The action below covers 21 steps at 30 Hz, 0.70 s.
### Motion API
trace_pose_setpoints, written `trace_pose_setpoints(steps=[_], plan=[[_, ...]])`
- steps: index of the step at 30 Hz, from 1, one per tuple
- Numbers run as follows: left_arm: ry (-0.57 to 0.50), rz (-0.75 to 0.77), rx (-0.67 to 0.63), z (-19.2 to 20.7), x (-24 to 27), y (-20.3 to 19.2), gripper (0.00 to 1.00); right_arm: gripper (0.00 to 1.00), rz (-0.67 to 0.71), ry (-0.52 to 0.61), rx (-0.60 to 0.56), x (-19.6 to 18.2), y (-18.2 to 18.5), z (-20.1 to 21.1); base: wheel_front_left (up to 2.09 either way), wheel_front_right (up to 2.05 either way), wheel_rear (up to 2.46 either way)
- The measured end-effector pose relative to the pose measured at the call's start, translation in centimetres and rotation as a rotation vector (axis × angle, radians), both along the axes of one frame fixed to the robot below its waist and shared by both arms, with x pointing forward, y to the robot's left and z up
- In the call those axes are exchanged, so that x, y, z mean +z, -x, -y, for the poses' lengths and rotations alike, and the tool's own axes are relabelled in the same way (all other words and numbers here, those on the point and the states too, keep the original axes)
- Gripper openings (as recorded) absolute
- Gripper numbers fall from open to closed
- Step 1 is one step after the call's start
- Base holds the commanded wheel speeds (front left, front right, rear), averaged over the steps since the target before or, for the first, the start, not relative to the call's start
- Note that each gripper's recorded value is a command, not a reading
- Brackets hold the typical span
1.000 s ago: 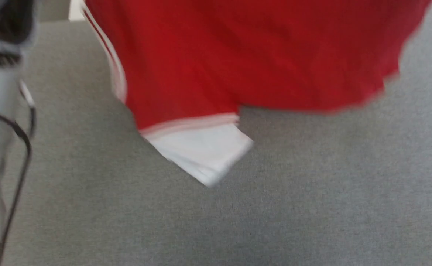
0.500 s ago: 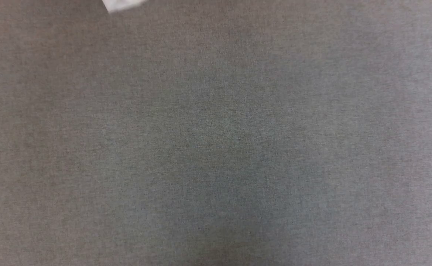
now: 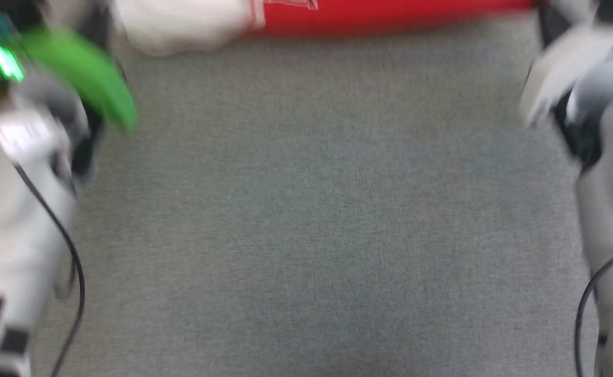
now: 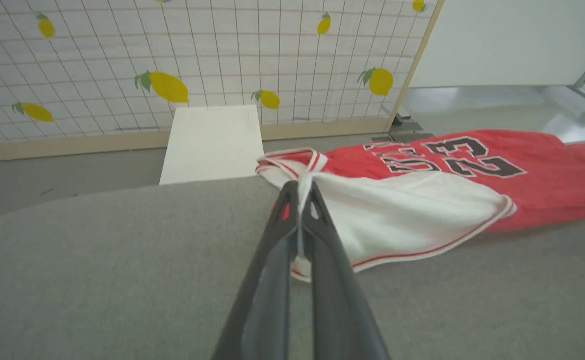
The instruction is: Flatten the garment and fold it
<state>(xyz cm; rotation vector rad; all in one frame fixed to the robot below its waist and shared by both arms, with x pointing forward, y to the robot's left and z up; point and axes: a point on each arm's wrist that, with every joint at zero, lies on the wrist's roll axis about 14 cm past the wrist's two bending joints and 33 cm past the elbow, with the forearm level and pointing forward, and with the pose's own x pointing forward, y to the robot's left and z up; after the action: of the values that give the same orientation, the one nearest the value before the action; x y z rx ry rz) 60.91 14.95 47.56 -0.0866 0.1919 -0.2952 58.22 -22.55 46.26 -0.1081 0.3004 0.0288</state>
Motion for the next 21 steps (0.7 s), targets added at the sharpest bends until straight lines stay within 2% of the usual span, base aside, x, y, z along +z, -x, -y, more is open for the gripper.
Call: trace_pose_setpoints(steps=[3, 8, 15, 21], plan=[[0.001, -0.222, -0.013, -0.8, -5.2, 6.5, 0.00, 0.00, -0.114, -0.060, 0.001, -3.1, 4.5, -0.6, 0.00, 0.00, 0.00], [0.068, -0.442, -0.049, 0.0, -8.7, 16.2, 0.00, 0.00, -0.212, -0.101, -0.016, -5.1, 11.1, 0.0, 0.00, 0.00, 0.00], [0.128, -0.561, -0.015, 0.1, -8.6, 25.6, 0.00, 0.00, -0.289, -0.151, -0.079, -6.2, 18.9, 0.7, 0.00, 0.00, 0.00], [0.121, -0.586, 0.029, -0.7, -8.0, 30.0, 0.00, 0.00, -0.346, -0.180, -0.126, -6.6, 23.5, 0.9, 0.00, 0.00, 0.00]])
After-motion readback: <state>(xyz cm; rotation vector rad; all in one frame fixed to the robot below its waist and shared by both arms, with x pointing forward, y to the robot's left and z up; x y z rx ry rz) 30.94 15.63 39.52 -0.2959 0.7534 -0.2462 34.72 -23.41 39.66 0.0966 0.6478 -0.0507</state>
